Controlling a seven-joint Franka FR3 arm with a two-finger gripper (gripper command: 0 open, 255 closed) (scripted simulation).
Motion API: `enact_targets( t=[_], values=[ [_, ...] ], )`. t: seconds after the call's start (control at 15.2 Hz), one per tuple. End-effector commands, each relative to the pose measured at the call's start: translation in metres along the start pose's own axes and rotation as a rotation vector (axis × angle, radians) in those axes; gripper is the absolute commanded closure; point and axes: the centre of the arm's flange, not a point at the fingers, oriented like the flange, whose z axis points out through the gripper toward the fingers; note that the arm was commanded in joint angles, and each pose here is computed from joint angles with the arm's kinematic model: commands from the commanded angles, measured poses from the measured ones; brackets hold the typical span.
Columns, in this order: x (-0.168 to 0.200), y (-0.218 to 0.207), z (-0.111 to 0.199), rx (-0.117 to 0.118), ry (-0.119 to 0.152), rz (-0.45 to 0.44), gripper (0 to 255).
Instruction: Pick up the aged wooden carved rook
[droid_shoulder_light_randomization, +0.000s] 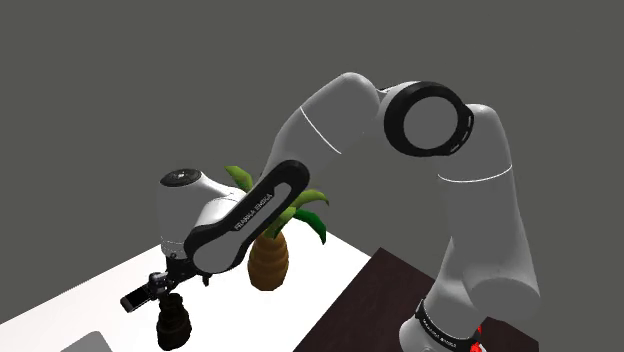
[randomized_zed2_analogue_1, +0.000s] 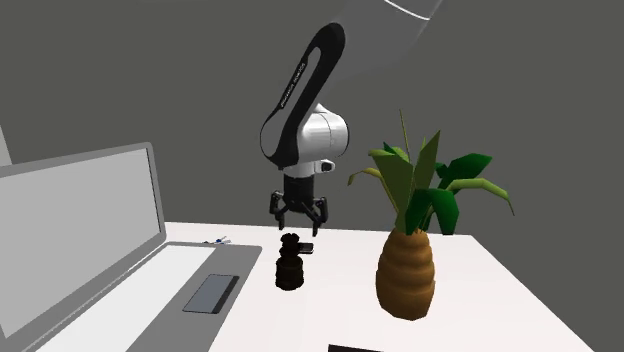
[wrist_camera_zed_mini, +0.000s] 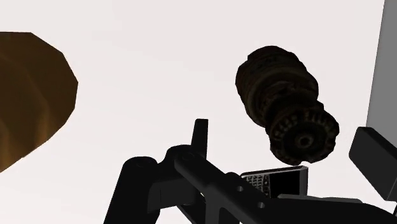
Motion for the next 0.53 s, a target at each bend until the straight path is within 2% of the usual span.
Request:
enact_targets(
  t=[0.0, 0.13, 0.46],
  values=[
    [0.009, -0.018, 0.017, 0.004, 0.004, 0.012, 0],
    [0.016, -0.032, 0.028, 0.007, 0.007, 0.02, 0],
    [0.015, -0.03, 0.054, 0.007, 0.007, 0.02, 0]
  ],
)
